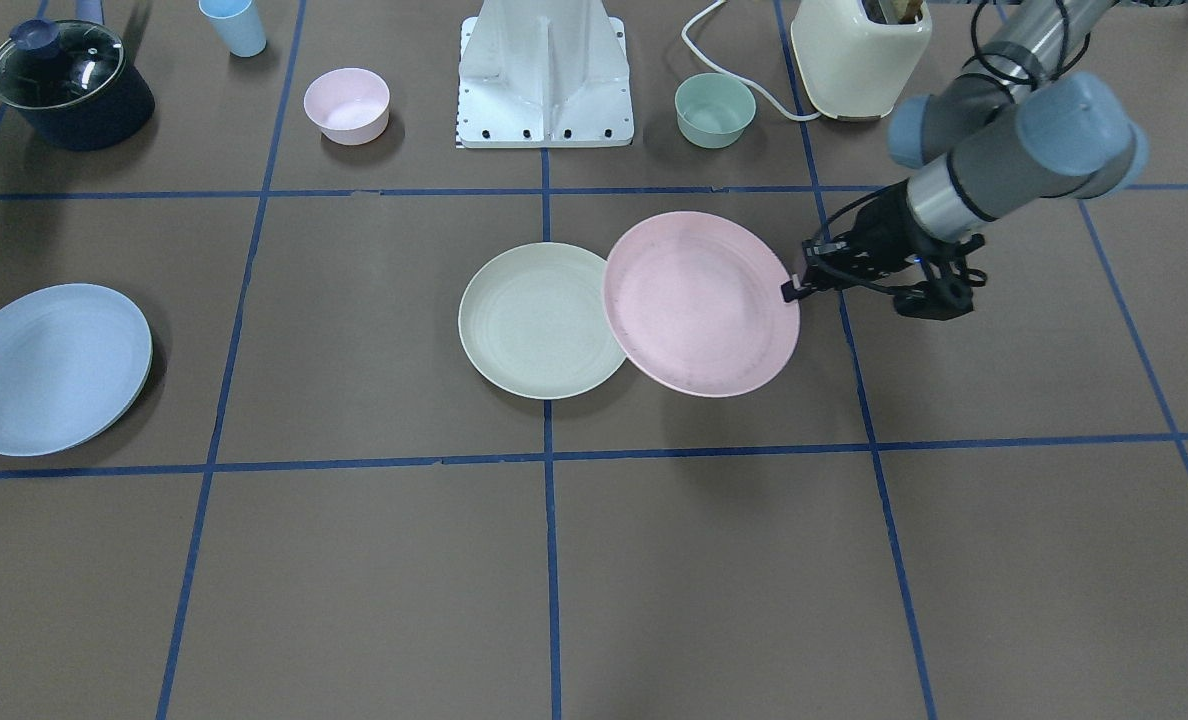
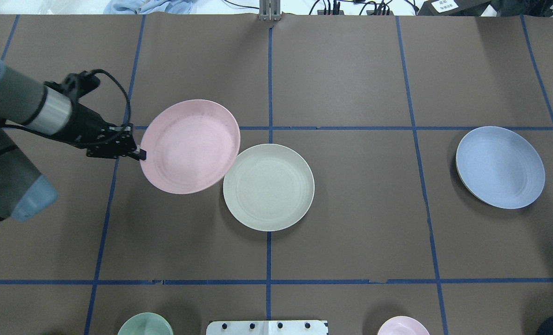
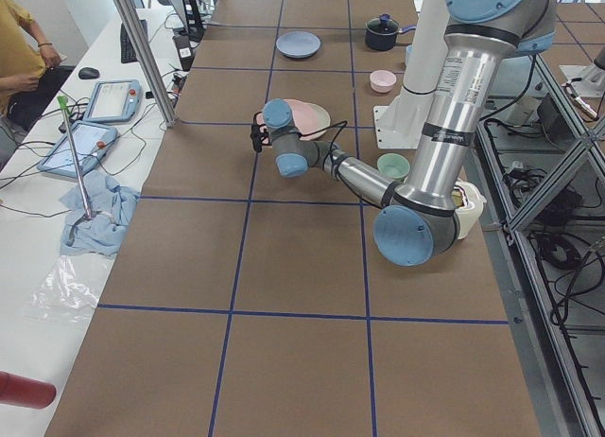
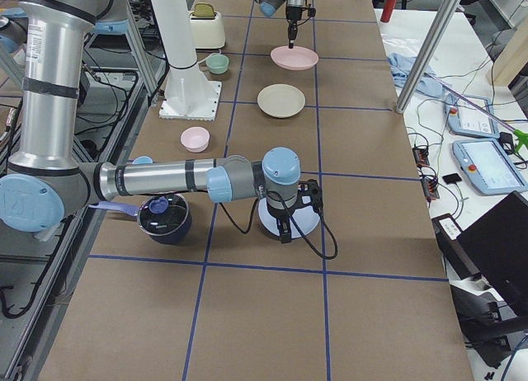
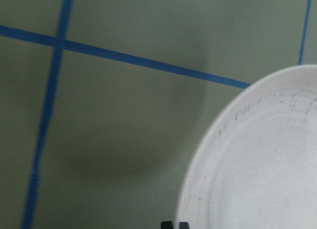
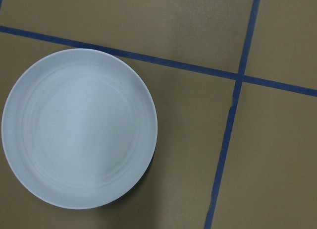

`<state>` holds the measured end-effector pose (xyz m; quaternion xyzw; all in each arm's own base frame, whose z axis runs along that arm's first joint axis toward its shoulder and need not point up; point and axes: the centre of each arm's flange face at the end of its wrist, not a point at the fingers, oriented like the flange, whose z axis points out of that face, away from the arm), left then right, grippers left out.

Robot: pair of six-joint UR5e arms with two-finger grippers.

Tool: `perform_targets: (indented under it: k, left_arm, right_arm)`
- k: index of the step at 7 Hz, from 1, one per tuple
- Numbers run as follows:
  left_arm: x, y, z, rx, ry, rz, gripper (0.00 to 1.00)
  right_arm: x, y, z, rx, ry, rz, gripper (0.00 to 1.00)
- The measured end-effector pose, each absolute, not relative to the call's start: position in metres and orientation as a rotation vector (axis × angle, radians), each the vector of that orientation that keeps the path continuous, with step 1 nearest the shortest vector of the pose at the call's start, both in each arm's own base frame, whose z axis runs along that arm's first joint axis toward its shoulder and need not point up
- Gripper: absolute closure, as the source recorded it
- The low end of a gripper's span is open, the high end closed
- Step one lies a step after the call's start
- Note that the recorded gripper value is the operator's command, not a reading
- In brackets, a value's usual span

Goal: Stack three plates with pink and blue
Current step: 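Lift the pink plate with the left gripper and carry it over the cream plate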

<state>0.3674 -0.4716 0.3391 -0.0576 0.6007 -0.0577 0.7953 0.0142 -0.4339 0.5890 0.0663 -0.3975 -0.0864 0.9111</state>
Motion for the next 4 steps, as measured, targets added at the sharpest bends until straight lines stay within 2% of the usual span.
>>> perform_targets:
  k: [4]
  left_arm:
    - [0.485, -0.434, 0.271, -0.112, 1.199, -0.164, 1.00]
  right_arm:
    - [0.007, -0.434, 0.590, 0.119, -0.823, -0.166, 0.00]
